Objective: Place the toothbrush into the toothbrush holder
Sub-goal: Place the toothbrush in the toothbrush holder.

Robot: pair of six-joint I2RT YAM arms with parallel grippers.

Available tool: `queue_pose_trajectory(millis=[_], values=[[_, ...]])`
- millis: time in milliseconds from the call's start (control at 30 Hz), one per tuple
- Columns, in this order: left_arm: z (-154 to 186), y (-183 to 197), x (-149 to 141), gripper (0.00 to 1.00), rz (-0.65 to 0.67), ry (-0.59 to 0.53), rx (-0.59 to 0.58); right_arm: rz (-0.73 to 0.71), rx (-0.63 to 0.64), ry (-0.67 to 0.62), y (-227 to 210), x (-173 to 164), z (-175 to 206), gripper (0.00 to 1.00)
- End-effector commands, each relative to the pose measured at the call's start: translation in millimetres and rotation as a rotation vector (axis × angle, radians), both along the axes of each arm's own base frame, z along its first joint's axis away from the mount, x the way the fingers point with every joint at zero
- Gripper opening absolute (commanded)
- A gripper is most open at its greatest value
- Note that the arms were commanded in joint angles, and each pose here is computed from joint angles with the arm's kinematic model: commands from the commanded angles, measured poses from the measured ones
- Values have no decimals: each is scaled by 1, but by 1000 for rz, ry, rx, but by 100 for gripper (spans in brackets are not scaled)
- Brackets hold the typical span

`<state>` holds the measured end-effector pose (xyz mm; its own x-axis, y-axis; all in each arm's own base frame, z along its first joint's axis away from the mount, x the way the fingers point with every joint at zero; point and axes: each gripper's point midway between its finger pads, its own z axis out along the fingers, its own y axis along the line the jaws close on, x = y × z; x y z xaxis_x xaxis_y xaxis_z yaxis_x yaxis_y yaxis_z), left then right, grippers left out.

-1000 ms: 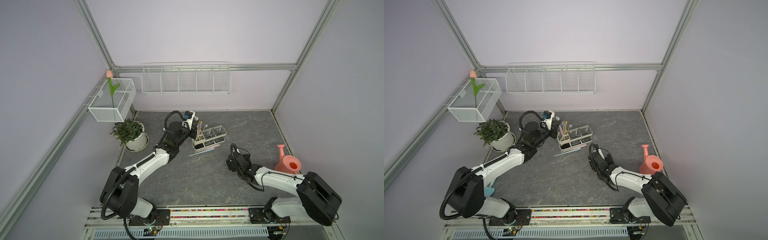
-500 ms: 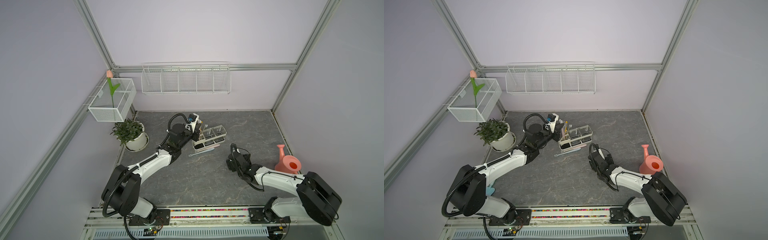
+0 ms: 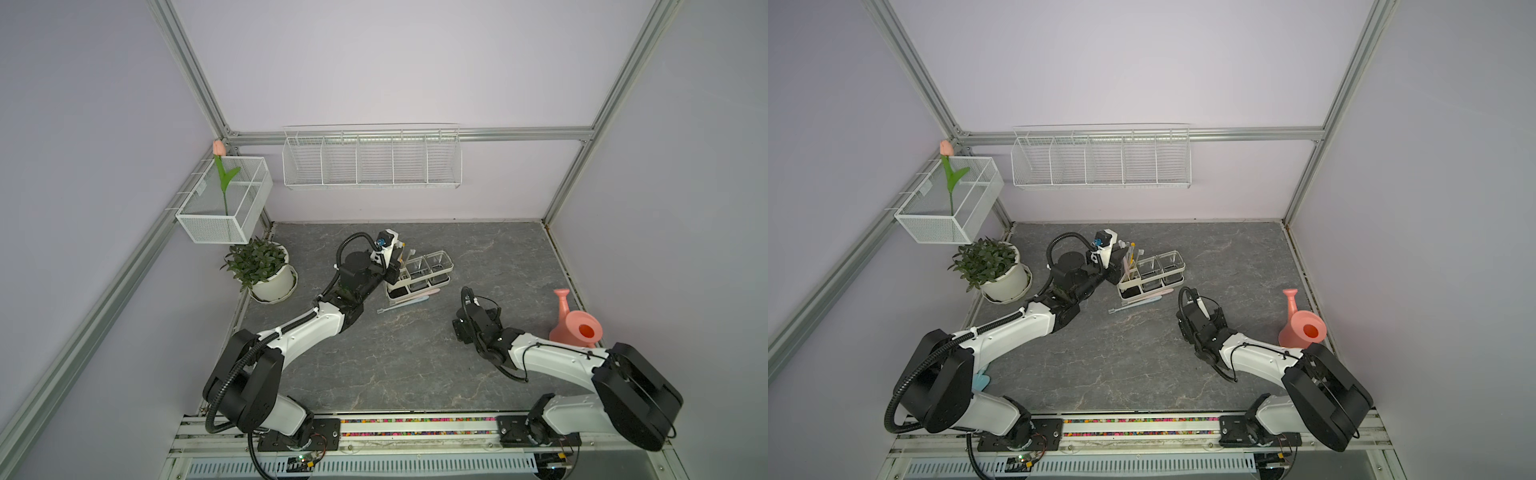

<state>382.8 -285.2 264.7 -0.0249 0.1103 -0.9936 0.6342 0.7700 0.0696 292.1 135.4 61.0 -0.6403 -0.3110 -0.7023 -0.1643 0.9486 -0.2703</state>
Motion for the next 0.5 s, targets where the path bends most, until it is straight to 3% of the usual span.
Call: queue_pose_trajectory(millis=[0,467], values=[[-28,4,-3,0,14,54,74,-17,9,5,-1,3,2,89],[-46,5,5,0,40,78,108,-18,14,9,-1,3,2,89]])
